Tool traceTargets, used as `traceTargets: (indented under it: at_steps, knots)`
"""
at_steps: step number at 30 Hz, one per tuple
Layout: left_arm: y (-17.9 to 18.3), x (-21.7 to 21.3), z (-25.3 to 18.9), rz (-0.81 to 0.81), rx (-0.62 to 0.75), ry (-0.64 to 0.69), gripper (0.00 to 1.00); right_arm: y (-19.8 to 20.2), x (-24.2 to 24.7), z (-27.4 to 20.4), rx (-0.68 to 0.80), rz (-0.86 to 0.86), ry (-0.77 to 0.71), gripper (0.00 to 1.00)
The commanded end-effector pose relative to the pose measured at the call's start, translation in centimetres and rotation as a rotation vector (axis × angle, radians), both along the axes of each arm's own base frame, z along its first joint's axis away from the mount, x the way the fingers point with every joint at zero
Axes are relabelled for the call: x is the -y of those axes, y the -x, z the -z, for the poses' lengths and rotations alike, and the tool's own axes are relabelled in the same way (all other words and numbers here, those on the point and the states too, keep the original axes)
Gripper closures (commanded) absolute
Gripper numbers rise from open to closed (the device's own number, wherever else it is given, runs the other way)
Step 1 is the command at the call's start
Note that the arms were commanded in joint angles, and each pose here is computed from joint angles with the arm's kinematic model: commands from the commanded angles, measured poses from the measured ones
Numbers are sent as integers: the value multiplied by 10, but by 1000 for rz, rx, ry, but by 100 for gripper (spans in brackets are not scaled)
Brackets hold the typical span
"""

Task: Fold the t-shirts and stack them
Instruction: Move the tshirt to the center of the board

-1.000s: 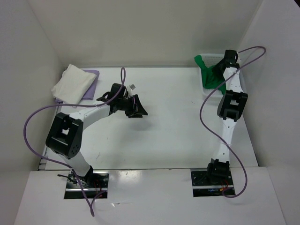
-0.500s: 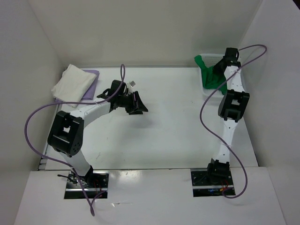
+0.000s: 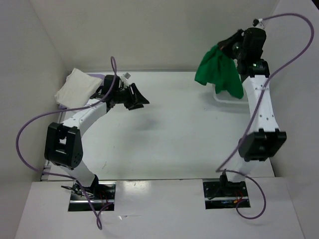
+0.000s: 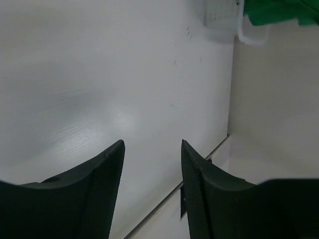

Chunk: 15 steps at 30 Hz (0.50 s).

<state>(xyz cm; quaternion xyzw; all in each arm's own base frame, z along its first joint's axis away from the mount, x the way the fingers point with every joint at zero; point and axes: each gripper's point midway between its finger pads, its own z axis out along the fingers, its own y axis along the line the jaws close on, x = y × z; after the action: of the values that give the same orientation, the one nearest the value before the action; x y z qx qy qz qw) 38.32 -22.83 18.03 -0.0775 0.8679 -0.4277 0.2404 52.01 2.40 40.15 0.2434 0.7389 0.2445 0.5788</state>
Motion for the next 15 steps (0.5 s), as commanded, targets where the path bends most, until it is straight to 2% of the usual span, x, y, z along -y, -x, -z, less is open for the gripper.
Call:
traceTargets:
  at_steps: [1,5,6,9,11,13,14,15]
  knots:
    - [-17,-21,-61,-76,116,77,43,108,-88,-178,474,-276,16,100]
    - [-29,-73,-66,-235,92,113,43,187,-160,-235,641,-586,-67,100]
    - [-26,-86,-54,-274,55,116,43,208,-177,-250,683,-669,-115,100]
    - [-26,-134,-55,-403,48,141,43,243,-200,-264,728,-847,-179,100]
    - [-22,-155,-59,-464,52,147,42,240,-206,-257,716,-868,-193,100]
    - [-19,-182,-62,-535,64,141,42,211,-202,-225,636,-854,-234,100]
    - [-19,-194,-58,-568,56,140,42,187,-204,-182,527,-845,-264,100]
    - [-20,-199,-58,-581,56,139,42,179,-202,-160,478,-839,-283,100]
